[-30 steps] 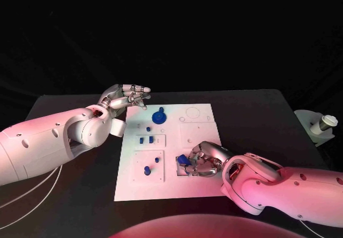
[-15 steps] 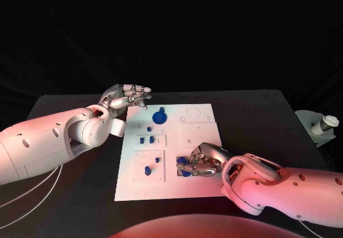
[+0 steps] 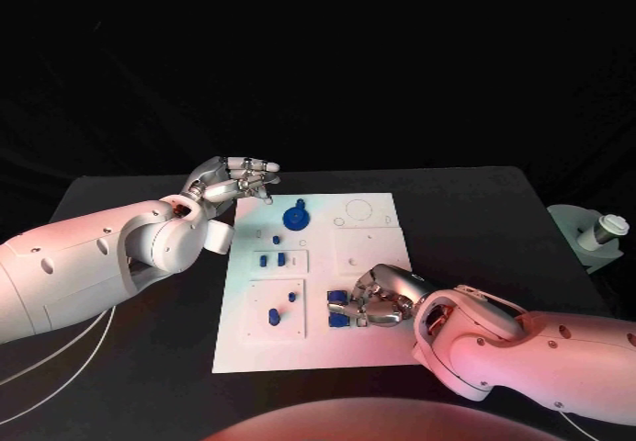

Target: Assemble the parts on the task board

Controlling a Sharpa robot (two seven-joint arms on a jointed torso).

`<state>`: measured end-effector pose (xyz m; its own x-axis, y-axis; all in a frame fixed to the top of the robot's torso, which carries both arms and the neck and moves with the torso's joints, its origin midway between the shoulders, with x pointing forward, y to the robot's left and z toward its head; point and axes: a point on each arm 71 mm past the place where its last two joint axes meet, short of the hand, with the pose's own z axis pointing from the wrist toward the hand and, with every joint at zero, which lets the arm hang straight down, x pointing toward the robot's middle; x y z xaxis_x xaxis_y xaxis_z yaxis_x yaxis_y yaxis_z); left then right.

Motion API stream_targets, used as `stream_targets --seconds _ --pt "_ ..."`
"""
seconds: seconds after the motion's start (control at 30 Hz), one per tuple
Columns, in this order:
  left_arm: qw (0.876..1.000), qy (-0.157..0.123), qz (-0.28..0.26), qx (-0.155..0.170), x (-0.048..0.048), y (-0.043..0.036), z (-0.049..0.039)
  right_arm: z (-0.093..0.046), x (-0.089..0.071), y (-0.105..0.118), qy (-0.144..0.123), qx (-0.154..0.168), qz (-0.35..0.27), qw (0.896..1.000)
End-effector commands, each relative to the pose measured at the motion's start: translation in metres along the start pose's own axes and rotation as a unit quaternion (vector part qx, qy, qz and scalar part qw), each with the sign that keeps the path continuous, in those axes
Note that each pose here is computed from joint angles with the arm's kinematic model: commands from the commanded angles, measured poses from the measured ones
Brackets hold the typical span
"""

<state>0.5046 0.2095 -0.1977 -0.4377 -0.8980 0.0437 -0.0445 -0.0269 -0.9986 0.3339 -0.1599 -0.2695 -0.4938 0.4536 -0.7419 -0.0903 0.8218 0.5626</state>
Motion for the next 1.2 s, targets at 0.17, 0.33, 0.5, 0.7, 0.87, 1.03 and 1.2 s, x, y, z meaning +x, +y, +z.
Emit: stream_targets --seconds 0.17,0.33,0.5,0.7,0.87,1.03,1.2 --pt "1.000 0.007 -0.003 0.003 0.0005 -0.0010 -0.0009 -0.012 -0.004 0.001 0.007 -0.039 -0.003 0.999" --pt "1.000 0.006 -0.002 0.003 -0.0002 -0.0009 -0.0014 -0.016 -0.005 0.000 0.016 -0.046 -0.001 0.999" --pt "1.000 0.005 -0.002 0.002 -0.0012 -0.0008 -0.0019 -0.018 -0.006 -0.001 0.018 -0.048 0.001 0.999" --pt "1.000 0.004 -0.002 0.002 -0.0018 -0.0006 -0.0023 -0.018 -0.007 -0.004 0.020 -0.045 0.001 0.999" --pt "1.000 0.004 -0.001 0.001 -0.0020 -0.0005 -0.0024 -0.017 -0.006 -0.006 0.028 -0.040 -0.004 0.999" --pt "1.000 0.004 -0.002 0.001 -0.0016 -0.0004 -0.0023 -0.014 -0.006 -0.008 0.026 -0.031 -0.013 0.999" --pt "1.000 0.005 -0.002 0.001 -0.0013 -0.0004 -0.0022 -0.009 -0.006 -0.010 0.016 -0.024 -0.019 0.999"
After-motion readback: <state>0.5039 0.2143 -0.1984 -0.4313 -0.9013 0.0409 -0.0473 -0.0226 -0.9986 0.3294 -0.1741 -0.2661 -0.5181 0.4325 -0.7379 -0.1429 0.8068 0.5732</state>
